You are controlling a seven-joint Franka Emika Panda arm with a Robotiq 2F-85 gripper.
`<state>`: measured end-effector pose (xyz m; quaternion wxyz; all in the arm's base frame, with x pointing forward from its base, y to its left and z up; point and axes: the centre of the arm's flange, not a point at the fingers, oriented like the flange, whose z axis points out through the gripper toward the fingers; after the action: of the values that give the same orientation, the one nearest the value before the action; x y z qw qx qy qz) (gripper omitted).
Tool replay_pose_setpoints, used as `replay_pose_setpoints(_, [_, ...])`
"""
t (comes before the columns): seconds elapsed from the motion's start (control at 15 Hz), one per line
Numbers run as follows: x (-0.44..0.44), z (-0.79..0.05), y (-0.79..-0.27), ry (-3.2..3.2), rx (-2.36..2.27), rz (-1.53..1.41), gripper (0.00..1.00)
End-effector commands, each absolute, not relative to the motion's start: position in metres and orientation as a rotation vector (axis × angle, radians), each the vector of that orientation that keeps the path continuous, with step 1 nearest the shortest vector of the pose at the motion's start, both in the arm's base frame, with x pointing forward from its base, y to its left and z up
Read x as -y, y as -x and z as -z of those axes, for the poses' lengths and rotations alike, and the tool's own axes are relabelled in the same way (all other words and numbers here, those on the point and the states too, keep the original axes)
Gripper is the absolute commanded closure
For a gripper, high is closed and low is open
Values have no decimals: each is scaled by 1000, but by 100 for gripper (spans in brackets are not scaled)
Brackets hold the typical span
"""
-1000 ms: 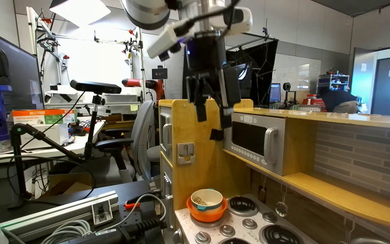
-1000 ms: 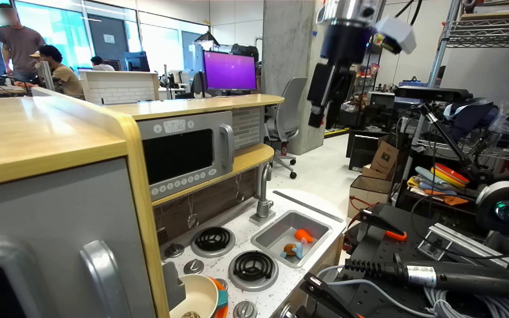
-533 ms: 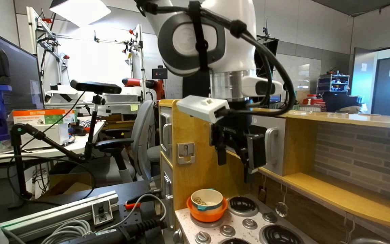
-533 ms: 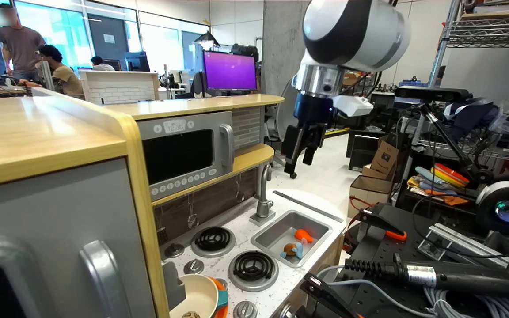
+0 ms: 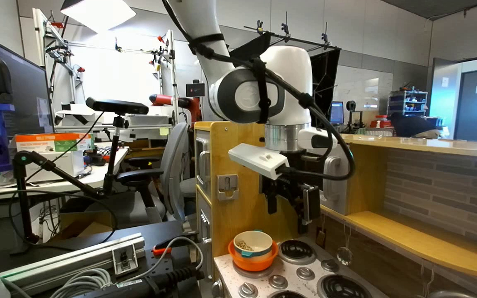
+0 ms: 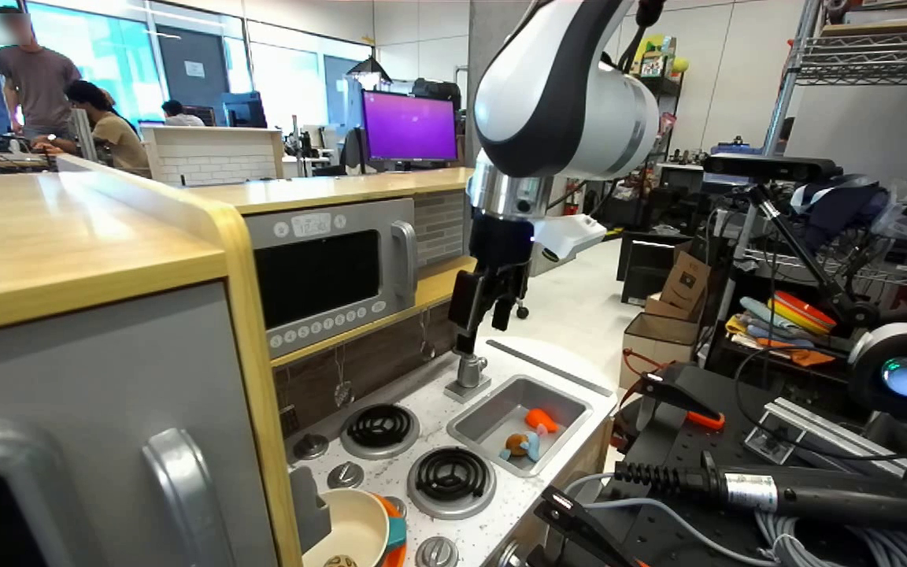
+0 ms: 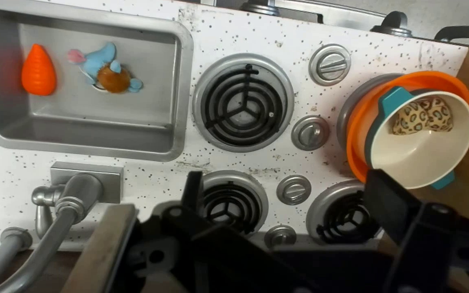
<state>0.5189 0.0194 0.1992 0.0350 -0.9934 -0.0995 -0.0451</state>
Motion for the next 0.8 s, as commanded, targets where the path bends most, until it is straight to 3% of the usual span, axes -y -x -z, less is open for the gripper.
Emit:
replay_pose_setpoints(0.0, [-40,-182,-537,3051,335,143,0])
replay_pose_setpoints(0.73, [-126,-140,-526,2994,580,8,0])
